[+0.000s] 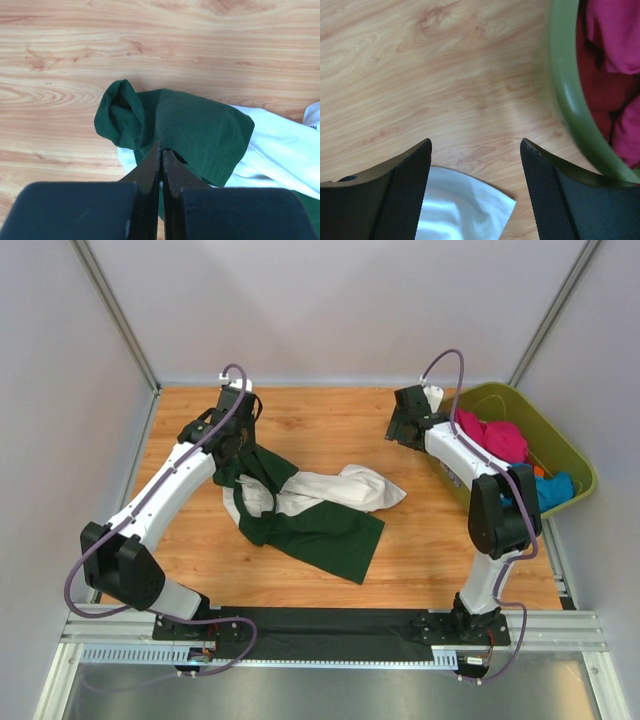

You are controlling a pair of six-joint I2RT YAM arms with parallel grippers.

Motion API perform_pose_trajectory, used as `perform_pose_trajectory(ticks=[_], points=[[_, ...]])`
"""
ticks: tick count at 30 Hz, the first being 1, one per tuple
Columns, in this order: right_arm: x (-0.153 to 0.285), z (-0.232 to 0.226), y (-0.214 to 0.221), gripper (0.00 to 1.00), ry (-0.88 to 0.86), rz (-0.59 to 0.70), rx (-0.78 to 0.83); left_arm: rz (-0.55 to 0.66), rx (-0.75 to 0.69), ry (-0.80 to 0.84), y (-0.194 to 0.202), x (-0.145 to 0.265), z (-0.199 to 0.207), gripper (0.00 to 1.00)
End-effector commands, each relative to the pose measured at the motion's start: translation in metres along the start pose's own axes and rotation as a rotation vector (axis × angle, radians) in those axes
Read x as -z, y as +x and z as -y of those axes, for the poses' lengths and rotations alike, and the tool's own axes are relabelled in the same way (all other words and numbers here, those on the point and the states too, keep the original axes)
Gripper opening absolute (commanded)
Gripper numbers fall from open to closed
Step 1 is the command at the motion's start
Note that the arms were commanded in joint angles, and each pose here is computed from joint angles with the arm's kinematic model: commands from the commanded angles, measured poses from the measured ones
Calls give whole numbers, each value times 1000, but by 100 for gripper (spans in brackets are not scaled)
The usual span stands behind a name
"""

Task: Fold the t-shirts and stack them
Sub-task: Flatten the tshirt out

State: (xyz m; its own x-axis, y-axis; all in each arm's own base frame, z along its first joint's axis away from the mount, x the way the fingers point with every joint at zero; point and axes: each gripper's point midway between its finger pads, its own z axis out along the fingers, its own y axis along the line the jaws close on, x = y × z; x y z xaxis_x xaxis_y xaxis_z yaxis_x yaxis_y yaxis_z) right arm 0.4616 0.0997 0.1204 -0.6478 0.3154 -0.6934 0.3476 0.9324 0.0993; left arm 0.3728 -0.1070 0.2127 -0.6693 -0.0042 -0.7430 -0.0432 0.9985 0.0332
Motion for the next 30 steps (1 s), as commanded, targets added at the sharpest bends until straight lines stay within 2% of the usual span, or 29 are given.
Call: perform_pose_trajectory(ticks=[1,7,10,19,23,30], points=[[5,-7,24,73,-12,-54,5,75,22,-10,-25,21,-12,0],[29,19,99,71,57,-158,16,70,38,-2,-20,25,-16,0],[34,29,113,69,66,-164,-16,63,37,4,-17,24,-16,0],[24,40,125,66,121,-164,-3,45,47,27,-8,20,-12,0],[16,37,137,57,101,-181,-21,46,42,18,-8,20,-14,0],[1,36,135,49,113,-147,-4,35,36,10,-5,22,-16,0]])
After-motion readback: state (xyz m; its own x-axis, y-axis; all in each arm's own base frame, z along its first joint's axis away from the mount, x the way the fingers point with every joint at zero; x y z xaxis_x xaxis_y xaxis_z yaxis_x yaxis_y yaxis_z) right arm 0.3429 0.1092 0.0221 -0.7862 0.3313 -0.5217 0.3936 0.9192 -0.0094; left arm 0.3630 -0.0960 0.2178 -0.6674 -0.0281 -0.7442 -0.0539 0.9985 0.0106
